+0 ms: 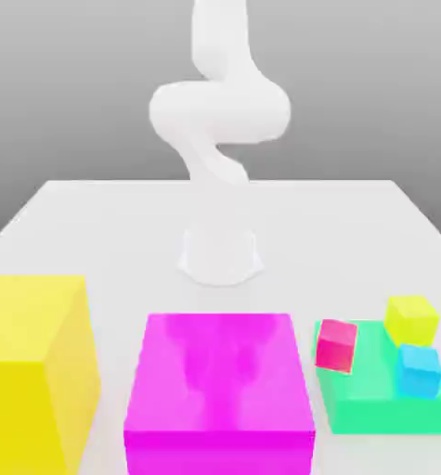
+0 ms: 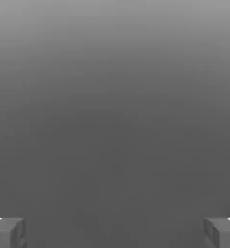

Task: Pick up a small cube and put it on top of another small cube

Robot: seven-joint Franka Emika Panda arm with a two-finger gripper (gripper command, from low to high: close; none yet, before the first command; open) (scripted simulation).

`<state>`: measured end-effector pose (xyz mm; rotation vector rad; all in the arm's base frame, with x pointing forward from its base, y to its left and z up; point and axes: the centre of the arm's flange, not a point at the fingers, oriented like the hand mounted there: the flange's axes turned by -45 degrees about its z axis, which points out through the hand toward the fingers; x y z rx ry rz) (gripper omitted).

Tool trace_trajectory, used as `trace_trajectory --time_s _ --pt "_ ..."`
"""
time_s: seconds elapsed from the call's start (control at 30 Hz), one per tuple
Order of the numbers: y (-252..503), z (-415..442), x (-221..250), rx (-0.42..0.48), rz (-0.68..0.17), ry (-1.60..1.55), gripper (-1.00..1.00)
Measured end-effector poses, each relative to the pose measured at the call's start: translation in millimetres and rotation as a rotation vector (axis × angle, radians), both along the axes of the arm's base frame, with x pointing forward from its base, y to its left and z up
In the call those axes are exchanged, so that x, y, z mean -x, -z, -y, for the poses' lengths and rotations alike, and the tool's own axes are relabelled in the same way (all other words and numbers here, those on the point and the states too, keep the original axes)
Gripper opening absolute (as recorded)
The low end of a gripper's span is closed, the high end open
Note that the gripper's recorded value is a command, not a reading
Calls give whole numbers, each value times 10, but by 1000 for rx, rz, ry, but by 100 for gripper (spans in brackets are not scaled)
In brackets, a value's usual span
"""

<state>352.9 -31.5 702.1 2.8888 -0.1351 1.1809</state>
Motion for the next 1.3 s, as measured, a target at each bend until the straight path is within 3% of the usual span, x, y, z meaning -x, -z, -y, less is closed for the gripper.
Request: trace_trajectory --time_s 0.23,0.47,0.67,0.9,1.1,1.3 --pt "905 911 -313 -45 -164 258 0" --pt "1966 1846 -210 -135 -330 518 0" --pt "3110 2406 174 -260 -477 754 0" --pt "4350 2672 954 -446 -631 1025 0" --pt "4974 2293 1184 -564 -628 1245 0" --pt "5333 2227 1257 -580 -601 1311 0"
